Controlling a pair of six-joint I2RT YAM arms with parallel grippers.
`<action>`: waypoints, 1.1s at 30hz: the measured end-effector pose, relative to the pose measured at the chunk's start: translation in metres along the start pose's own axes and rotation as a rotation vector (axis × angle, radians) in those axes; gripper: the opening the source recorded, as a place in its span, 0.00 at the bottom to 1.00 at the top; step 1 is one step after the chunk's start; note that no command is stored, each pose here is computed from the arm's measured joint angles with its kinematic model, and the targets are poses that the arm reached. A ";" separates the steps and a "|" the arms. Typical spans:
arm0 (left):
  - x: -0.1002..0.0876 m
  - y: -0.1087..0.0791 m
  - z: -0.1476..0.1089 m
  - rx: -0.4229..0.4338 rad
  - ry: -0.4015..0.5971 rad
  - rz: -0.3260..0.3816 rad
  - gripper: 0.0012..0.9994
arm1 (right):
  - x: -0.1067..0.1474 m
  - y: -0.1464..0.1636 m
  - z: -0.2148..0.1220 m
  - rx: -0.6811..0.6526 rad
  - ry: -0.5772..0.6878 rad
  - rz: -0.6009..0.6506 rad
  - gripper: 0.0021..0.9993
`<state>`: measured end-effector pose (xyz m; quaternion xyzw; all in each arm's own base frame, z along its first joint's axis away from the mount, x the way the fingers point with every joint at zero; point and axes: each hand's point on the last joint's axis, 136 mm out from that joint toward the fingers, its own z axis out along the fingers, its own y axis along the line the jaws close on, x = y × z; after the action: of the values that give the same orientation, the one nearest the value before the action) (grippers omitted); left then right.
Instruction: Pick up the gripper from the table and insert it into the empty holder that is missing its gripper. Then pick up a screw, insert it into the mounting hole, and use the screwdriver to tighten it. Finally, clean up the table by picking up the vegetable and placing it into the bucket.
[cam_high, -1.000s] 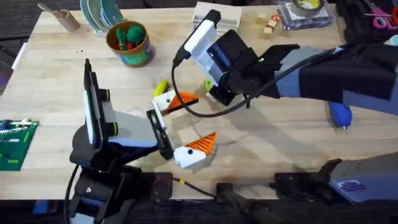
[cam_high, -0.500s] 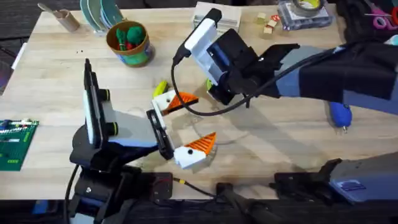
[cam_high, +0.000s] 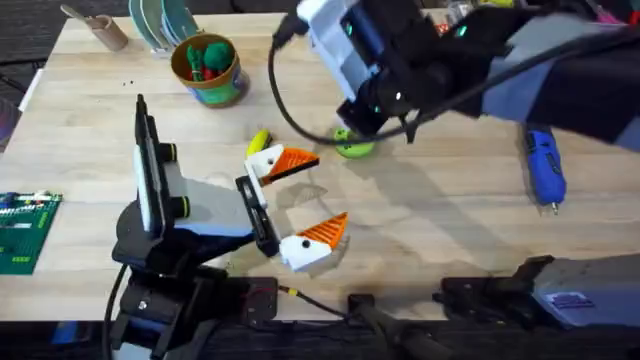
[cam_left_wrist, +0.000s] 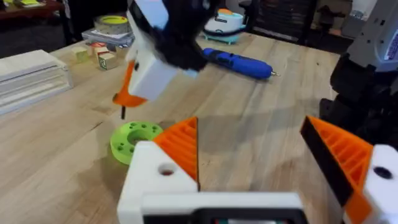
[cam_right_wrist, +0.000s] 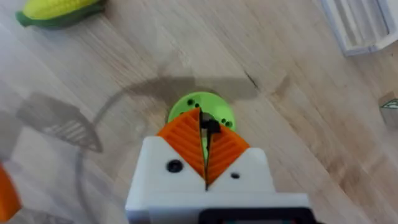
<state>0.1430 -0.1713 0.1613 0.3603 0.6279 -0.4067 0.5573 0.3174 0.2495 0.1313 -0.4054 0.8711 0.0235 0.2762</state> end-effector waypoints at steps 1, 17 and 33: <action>0.000 0.000 0.000 0.000 0.000 0.000 0.99 | -0.004 -0.001 -0.004 -0.004 -0.003 0.002 0.01; 0.000 0.000 0.000 0.000 0.000 0.000 0.99 | -0.059 0.023 -0.103 -0.175 -0.055 -0.128 0.01; 0.000 0.000 0.000 0.000 0.000 0.000 0.99 | -0.066 0.106 -0.132 -0.297 -0.097 -0.356 0.01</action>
<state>0.1430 -0.1713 0.1613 0.3604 0.6278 -0.4068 0.5572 0.2139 0.3315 0.2569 -0.5873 0.7585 0.1219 0.2548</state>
